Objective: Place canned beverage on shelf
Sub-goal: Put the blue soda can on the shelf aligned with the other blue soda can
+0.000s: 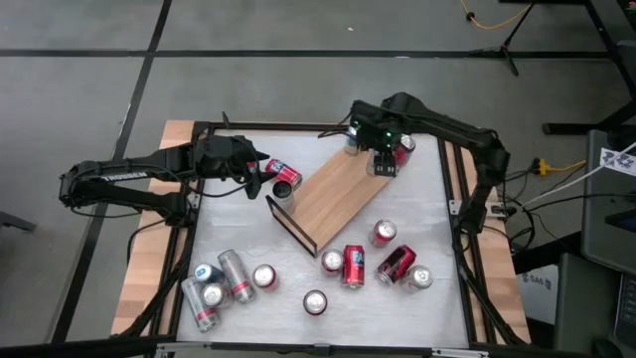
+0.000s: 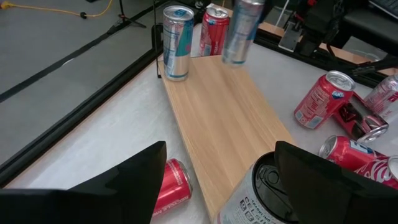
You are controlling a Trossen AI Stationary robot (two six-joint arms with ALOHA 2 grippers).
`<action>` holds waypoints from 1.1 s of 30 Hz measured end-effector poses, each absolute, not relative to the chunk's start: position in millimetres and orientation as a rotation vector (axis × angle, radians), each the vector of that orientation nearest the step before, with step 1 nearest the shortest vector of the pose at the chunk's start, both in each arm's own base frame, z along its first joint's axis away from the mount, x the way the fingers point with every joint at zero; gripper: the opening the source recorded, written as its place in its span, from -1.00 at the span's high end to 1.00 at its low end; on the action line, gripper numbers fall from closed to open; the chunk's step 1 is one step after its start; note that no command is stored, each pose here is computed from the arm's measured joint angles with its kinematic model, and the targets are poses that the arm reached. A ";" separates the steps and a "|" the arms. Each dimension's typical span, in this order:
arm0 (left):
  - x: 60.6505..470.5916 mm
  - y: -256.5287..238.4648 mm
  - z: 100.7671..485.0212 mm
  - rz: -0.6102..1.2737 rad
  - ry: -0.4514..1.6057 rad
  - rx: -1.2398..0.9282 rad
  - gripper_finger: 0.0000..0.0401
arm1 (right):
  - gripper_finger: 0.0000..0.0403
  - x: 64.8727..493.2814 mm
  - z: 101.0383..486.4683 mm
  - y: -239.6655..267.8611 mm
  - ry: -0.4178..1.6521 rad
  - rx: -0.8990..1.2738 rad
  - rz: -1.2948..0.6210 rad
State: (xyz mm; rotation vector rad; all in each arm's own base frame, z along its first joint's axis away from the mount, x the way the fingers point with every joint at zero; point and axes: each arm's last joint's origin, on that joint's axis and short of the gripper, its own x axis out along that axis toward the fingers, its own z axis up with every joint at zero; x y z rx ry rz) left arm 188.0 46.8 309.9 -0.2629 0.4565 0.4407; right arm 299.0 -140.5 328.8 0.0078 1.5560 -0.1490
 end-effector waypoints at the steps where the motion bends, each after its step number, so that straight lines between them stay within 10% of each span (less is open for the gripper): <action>1: 188.0 46.8 309.9 0.441 0.456 -0.263 -0.46 | -0.14 299.5 326.7 -145.5 1.553 0.005 -0.149; 33: 188.0 46.9 309.9 0.441 0.456 -0.262 -0.46 | -0.14 309.8 298.5 -192.3 1.512 -0.055 -0.092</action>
